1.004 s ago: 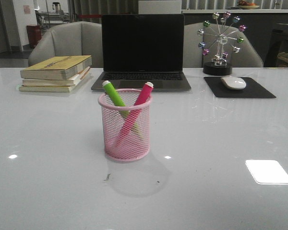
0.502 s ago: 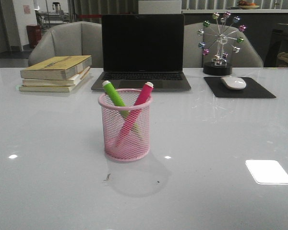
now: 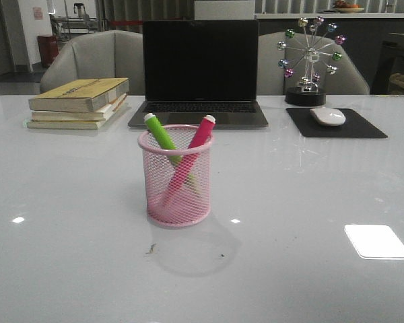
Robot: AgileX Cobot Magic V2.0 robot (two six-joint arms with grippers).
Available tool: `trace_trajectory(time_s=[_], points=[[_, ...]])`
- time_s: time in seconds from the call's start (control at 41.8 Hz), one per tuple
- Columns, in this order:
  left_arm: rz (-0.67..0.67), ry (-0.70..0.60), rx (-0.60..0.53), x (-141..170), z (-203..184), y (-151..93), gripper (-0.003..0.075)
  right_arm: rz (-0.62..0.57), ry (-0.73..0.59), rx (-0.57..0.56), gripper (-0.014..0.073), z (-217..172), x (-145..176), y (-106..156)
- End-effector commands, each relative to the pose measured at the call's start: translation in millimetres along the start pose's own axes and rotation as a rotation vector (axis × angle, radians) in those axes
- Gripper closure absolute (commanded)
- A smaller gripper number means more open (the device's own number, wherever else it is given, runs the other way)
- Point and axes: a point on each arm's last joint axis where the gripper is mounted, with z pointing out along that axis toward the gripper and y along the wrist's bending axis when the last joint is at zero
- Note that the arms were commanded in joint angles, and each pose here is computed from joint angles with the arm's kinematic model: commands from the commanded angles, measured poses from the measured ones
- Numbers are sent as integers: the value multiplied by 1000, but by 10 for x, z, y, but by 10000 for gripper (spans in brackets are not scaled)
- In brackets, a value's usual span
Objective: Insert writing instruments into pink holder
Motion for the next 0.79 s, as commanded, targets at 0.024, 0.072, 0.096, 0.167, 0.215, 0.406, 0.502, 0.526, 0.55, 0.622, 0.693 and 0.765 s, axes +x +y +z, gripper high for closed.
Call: trace_trajectory(time_s=[0.024, 0.072, 0.096, 0.167, 0.215, 0.406, 0.502, 0.526, 0.55, 0.622, 0.693, 0.765], points=[[-70, -309, -127, 136, -15, 51, 629, -6, -95, 4, 567, -64, -131, -7], [-93, -354, -167, 256, -4, 63, 629, -6, -95, 4, 567, -64, -131, -7], [-105, -368, -193, 332, 23, 74, 629, -6, -95, 4, 567, -64, -131, -7], [-156, -404, -247, 509, 78, 97, 629, -6, -95, 4, 567, -64, -131, -7], [-184, -408, -266, 618, 128, 110, 629, -6, -95, 4, 567, -64, -131, -7], [-221, -415, -280, 863, 268, 139, 629, -6, -95, 4, 567, -64, -130, -7], [-220, -407, -275, 864, 269, 135, 629, -6, -95, 4, 567, -64, -130, -7], [-218, -406, -273, 864, 270, 134, 629, -6, -95, 4, 567, -64, -130, -7], [-214, -406, -275, 864, 269, 134, 629, -6, -95, 4, 567, -64, -130, -7], [-202, -404, -275, 864, 270, 133, 629, -6, -94, 4, 567, -64, -129, -7], [-177, -400, -281, 864, 270, 134, 629, -6, -94, 4, 567, -64, -129, -7], [-151, -413, -287, 851, 264, 135, 629, -6, -94, 4, 567, -64, -129, -7]])
